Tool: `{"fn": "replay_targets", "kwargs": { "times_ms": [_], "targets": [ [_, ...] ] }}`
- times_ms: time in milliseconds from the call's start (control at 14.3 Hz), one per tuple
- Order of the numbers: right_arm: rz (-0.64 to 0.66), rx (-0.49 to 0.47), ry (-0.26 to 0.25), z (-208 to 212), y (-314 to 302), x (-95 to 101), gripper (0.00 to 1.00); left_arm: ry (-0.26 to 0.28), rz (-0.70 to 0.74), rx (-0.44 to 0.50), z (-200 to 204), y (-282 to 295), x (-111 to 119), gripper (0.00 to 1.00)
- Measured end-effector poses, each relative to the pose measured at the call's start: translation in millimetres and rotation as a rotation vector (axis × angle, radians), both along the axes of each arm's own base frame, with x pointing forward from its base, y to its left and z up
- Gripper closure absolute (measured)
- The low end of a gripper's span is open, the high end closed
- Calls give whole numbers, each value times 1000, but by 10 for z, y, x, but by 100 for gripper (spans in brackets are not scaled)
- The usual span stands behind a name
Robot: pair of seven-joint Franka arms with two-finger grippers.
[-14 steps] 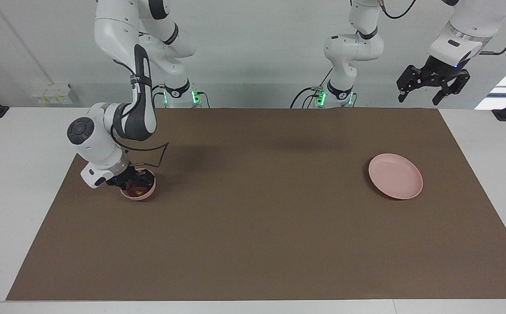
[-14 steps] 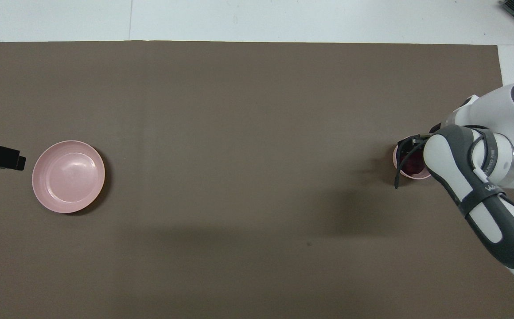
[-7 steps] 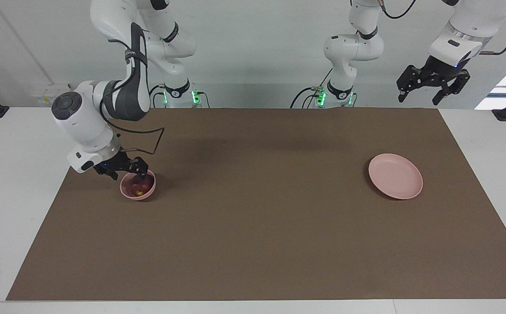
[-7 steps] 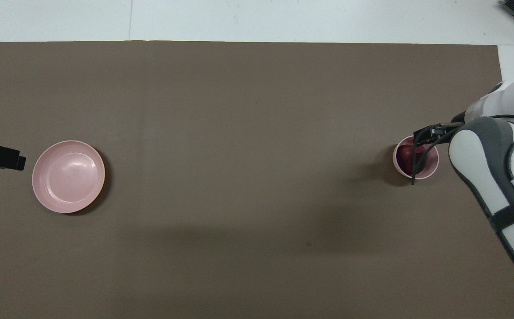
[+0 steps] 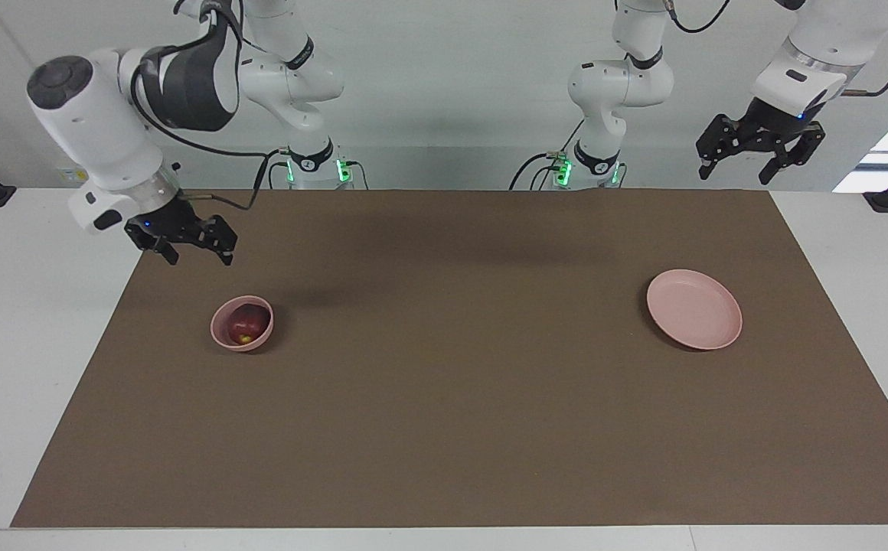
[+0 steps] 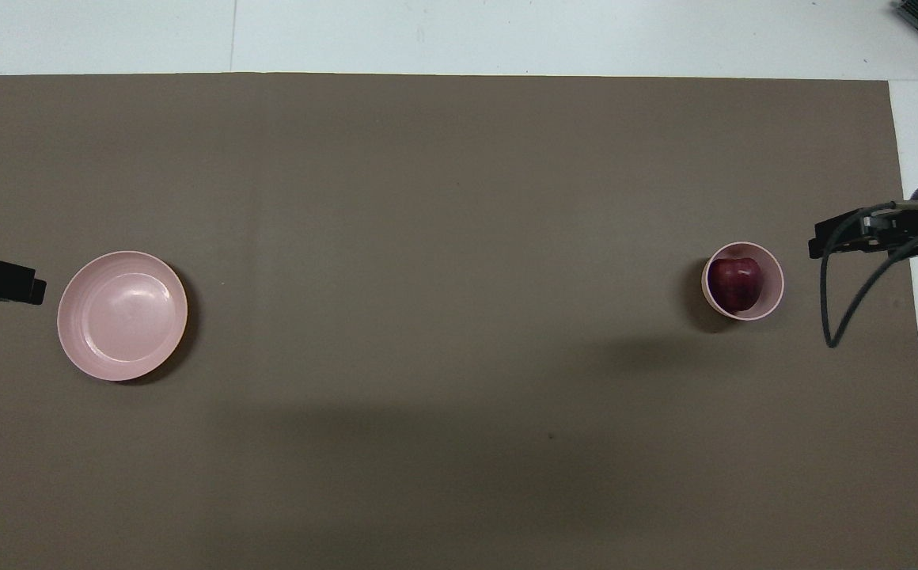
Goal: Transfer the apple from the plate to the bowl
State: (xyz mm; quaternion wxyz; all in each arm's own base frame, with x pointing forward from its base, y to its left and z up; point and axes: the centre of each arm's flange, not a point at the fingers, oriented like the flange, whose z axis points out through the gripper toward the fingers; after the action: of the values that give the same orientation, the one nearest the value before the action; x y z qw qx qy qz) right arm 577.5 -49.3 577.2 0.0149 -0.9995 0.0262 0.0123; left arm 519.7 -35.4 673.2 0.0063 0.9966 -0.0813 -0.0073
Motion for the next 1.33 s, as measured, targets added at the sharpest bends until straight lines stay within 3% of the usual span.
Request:
{"fn": "replay_targets", "kwargs": {
  "times_ms": [351,631,841,1332],
  "targets": [
    [4,2,3,685,8,-231,0,14,0,1,-11,1,-17,0],
    [5,-13,-51,1136,-11,-513,0,47,-2,3,-17,-2,-76,0],
    [5,-8,-50,1216,-18,-644,0,61,0,3,-35,8,-83,0],
    [33,-42,-16,1078,-16,-660,0,58,11,2,-11,64,-87,0]
  ]
}}
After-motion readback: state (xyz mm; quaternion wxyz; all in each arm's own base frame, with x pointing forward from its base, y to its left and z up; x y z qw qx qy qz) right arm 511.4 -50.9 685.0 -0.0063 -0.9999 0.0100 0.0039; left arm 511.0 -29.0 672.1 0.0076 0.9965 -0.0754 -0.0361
